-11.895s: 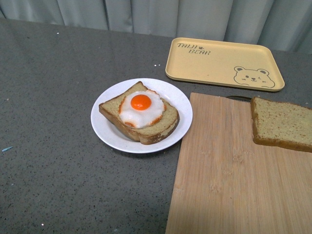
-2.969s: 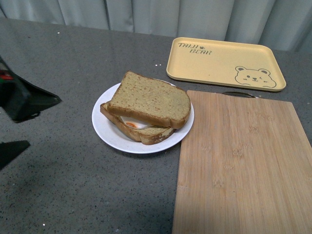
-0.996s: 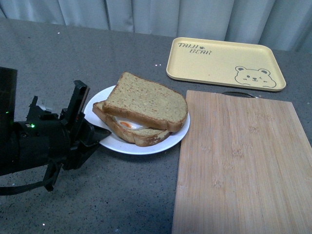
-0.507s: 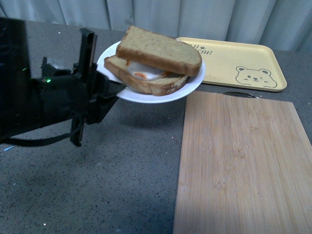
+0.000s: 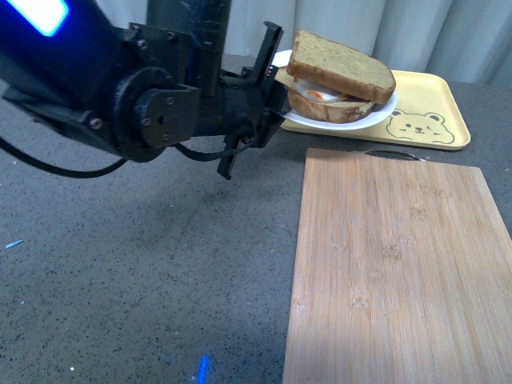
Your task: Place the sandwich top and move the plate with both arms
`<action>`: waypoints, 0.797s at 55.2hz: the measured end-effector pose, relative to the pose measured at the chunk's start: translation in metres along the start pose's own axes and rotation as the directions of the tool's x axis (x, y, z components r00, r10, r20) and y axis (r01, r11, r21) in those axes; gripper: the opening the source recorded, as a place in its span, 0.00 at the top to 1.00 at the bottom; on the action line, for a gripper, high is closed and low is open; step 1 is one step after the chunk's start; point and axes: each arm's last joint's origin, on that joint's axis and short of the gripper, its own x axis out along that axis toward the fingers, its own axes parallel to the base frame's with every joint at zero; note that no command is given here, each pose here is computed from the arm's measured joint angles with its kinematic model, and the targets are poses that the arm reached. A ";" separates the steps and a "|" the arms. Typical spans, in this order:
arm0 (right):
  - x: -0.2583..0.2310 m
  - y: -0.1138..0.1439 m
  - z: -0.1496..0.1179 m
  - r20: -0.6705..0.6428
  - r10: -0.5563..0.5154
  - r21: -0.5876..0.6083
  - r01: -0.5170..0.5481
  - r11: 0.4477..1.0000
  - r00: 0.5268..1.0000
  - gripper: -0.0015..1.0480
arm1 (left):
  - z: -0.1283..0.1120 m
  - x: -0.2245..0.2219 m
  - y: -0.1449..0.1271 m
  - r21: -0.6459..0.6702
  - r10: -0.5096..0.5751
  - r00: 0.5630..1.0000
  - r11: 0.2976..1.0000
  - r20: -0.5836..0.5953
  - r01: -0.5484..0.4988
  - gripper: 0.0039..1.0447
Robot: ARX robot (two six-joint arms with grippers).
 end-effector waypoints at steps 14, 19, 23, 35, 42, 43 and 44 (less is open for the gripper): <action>0.000 0.000 0.000 0.000 0.000 0.000 0.000 1.000 1.000 0.09 | -0.004 0.039 -0.007 0.007 0.022 1.000 1.000 -0.015 -0.022 0.97; 0.000 0.000 0.000 0.000 0.000 0.000 0.000 1.000 1.000 0.09 | -0.007 0.048 -0.008 0.009 0.034 0.999 0.999 -0.018 -0.034 0.97; 0.000 0.000 0.000 0.000 0.000 0.000 0.000 1.000 1.000 0.09 | -0.009 0.054 -0.009 0.013 0.040 0.999 0.999 -0.025 -0.040 0.97; 0.000 0.000 0.000 0.000 0.000 0.000 0.000 1.000 1.000 0.09 | -0.014 0.065 -0.004 0.016 0.052 0.998 0.999 -0.027 -0.052 0.97; 0.000 0.000 0.000 0.000 0.000 0.000 0.000 1.000 1.000 0.09 | -0.013 0.069 -0.005 0.016 0.058 0.998 0.998 -0.021 -0.058 0.97; 0.000 0.000 0.000 0.000 0.000 0.000 0.000 1.000 1.000 0.09 | -0.013 0.070 -0.004 0.015 0.061 0.998 0.998 -0.019 -0.060 0.97; 0.000 0.000 0.000 0.000 0.000 0.000 0.000 1.000 1.000 0.09 | -0.013 0.070 -0.005 0.015 0.061 0.998 0.998 -0.019 -0.061 0.97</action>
